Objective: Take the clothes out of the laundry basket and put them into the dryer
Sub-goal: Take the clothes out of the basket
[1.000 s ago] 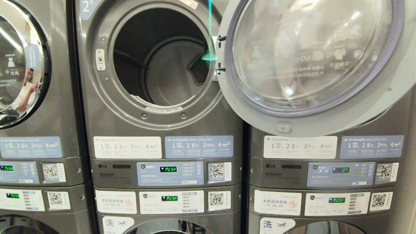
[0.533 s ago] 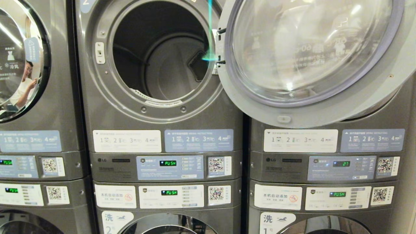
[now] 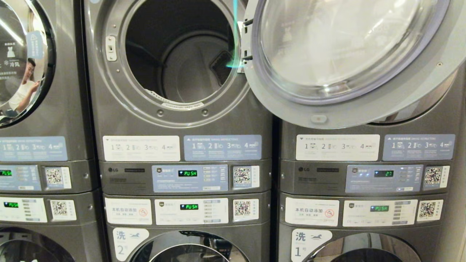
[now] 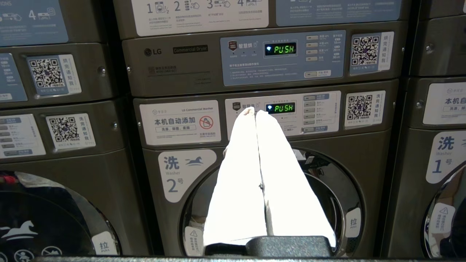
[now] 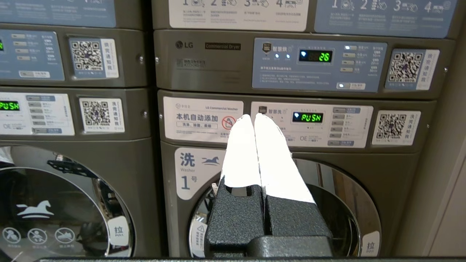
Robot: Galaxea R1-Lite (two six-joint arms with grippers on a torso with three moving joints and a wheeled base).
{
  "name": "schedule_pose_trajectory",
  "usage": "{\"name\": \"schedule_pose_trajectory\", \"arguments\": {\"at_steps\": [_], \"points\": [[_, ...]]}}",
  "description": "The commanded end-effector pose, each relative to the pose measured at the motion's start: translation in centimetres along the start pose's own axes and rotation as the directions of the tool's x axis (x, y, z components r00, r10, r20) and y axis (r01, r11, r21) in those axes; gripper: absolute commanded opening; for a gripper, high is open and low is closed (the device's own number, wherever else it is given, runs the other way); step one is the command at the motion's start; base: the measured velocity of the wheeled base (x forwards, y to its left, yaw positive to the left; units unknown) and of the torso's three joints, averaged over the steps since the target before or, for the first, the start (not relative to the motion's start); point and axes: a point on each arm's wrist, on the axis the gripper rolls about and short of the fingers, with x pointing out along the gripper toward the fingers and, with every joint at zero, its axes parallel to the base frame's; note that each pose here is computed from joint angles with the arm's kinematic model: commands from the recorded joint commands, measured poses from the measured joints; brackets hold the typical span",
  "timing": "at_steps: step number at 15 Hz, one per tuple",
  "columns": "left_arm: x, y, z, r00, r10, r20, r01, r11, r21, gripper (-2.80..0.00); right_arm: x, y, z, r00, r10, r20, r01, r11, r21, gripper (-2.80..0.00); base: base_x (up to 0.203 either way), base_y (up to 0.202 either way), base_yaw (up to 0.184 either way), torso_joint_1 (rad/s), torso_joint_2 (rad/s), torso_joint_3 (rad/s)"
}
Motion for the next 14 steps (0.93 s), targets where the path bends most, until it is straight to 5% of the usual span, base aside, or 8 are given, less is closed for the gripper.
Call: {"name": "schedule_pose_trajectory", "arguments": {"at_steps": [1, 14], "points": [[0.0, 0.0, 0.0, 1.0, 0.0, 0.001, 0.0, 1.0, 0.001, -2.8, -0.01, 0.0, -0.03, 1.0, 0.0, 0.001, 0.0, 1.0, 0.0, -2.8, 0.0, 0.0, 0.0, -0.146, 0.33, 0.193], [0.0, 0.0, 0.0, 1.0, 0.001, 0.001, -0.001, 1.0, 0.001, -2.8, -0.02, 0.0, 0.0, 1.0, 0.0, 0.002, 0.0, 1.0, -0.001, -2.8, 0.0, 0.0, 0.0, -0.18, 0.44, 0.251]]}}
